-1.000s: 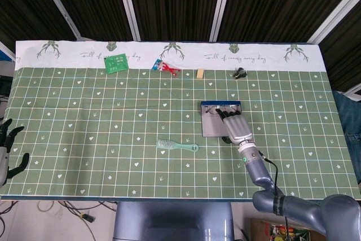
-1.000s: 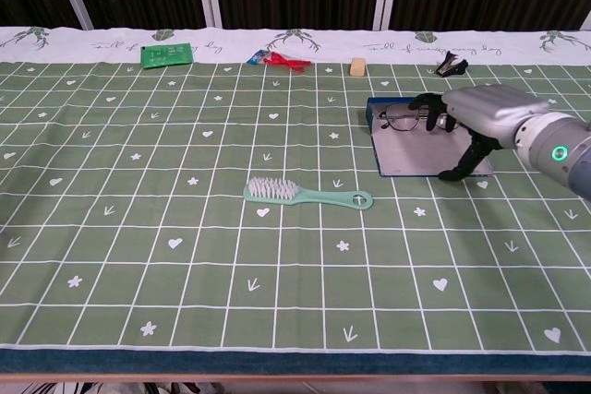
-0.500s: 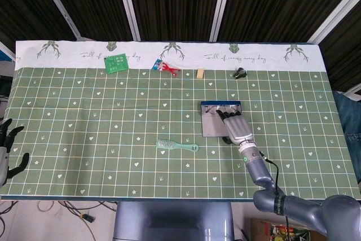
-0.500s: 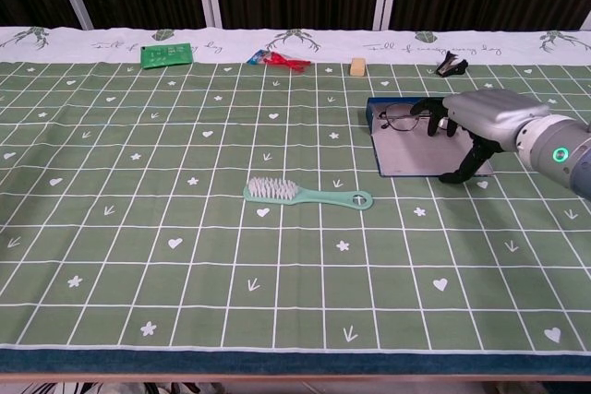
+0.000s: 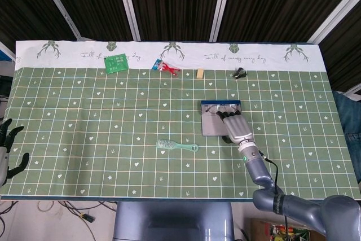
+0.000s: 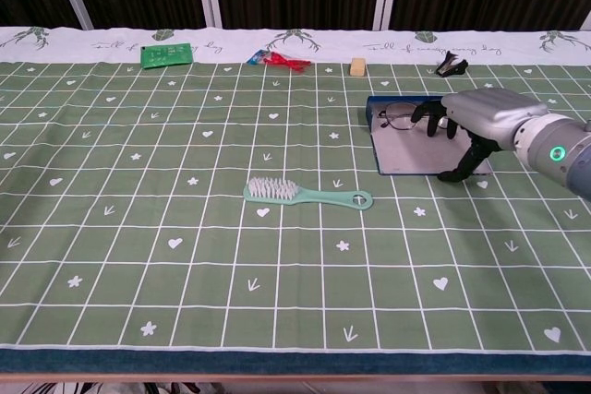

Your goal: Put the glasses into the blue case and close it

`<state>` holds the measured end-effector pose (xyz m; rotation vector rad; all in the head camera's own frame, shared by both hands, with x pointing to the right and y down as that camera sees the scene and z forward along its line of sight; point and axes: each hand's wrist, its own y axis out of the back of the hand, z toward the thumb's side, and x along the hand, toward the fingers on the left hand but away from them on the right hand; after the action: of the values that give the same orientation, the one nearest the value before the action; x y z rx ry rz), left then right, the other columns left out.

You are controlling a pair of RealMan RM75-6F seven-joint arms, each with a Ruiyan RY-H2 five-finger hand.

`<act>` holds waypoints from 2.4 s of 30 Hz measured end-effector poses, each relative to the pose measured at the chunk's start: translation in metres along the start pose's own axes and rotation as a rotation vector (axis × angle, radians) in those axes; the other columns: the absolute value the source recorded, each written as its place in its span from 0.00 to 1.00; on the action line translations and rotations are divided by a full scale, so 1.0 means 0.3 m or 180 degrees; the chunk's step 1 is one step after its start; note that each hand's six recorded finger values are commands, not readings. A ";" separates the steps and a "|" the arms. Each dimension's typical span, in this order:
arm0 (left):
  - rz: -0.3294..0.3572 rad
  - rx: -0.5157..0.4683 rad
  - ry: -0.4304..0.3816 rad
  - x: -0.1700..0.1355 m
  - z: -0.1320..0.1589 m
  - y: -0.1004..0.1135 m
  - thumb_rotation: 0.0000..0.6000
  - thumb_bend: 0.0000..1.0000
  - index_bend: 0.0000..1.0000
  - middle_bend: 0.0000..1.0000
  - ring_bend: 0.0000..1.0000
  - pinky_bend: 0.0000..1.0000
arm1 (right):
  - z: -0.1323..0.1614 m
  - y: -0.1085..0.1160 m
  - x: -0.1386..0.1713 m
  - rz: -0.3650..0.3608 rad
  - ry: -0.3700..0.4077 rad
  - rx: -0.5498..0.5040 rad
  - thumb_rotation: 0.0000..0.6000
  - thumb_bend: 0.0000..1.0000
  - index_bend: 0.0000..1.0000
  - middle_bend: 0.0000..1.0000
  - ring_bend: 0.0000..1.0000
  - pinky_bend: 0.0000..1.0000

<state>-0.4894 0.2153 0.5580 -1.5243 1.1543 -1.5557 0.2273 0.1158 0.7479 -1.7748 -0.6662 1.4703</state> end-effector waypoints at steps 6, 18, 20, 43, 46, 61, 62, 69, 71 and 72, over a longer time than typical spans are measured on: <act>0.0004 -0.0001 -0.0001 0.000 0.000 0.001 1.00 0.38 0.15 0.00 0.00 0.00 | 0.002 0.010 -0.007 -0.0053 -0.0019 -0.0042 1.00 0.45 0.27 0.32 0.37 0.27; 0.0005 -0.0001 -0.0008 -0.001 0.001 0.001 1.00 0.38 0.15 0.00 0.00 0.00 | 0.003 0.071 -0.051 -0.0193 -0.0058 -0.0090 1.00 0.45 0.29 0.32 0.37 0.27; 0.0008 -0.0004 -0.0006 -0.001 0.000 0.002 1.00 0.38 0.15 0.00 0.00 0.00 | 0.002 0.092 -0.067 -0.0254 -0.0074 -0.0091 1.00 0.45 0.29 0.32 0.37 0.27; 0.0008 -0.0026 0.0001 0.000 -0.002 0.004 1.00 0.38 0.15 0.00 0.00 0.00 | -0.007 0.084 -0.146 -0.0280 -0.0158 -0.0170 1.00 0.45 0.43 0.33 0.37 0.27; 0.0012 -0.0034 0.0003 -0.001 -0.002 0.005 1.00 0.38 0.15 0.00 0.00 0.00 | -0.007 0.089 -0.142 -0.0303 -0.0156 -0.0202 1.00 0.45 0.45 0.33 0.37 0.27; 0.0011 -0.0034 0.0010 -0.001 -0.004 0.005 1.00 0.38 0.15 0.00 0.00 0.00 | -0.023 0.074 -0.134 -0.0262 -0.0198 -0.0271 1.00 0.45 0.54 0.33 0.37 0.27; 0.0012 -0.0037 0.0011 -0.001 -0.004 0.005 1.00 0.38 0.15 0.00 0.00 0.00 | -0.023 0.073 -0.134 -0.0257 -0.0197 -0.0275 1.00 0.45 0.55 0.33 0.37 0.27; 0.0013 -0.0033 0.0011 0.000 -0.004 0.005 1.00 0.38 0.15 0.00 0.00 0.00 | -0.018 0.069 -0.132 -0.0235 -0.0184 -0.0304 1.00 0.48 0.59 0.33 0.37 0.27; 0.0014 -0.0036 0.0012 0.000 -0.004 0.005 1.00 0.39 0.15 0.00 0.00 0.00 | -0.017 0.066 -0.132 -0.0214 -0.0177 -0.0325 1.00 0.50 0.60 0.33 0.37 0.27; 0.0013 -0.0035 0.0013 0.000 -0.004 0.005 1.00 0.39 0.15 0.00 0.00 0.00 | -0.016 0.065 -0.131 -0.0205 -0.0173 -0.0336 1.00 0.50 0.60 0.33 0.37 0.27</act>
<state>-0.4908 0.2149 0.5566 -1.5258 1.1695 -1.5527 0.2224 0.0729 0.7564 -1.7806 -0.8350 1.4683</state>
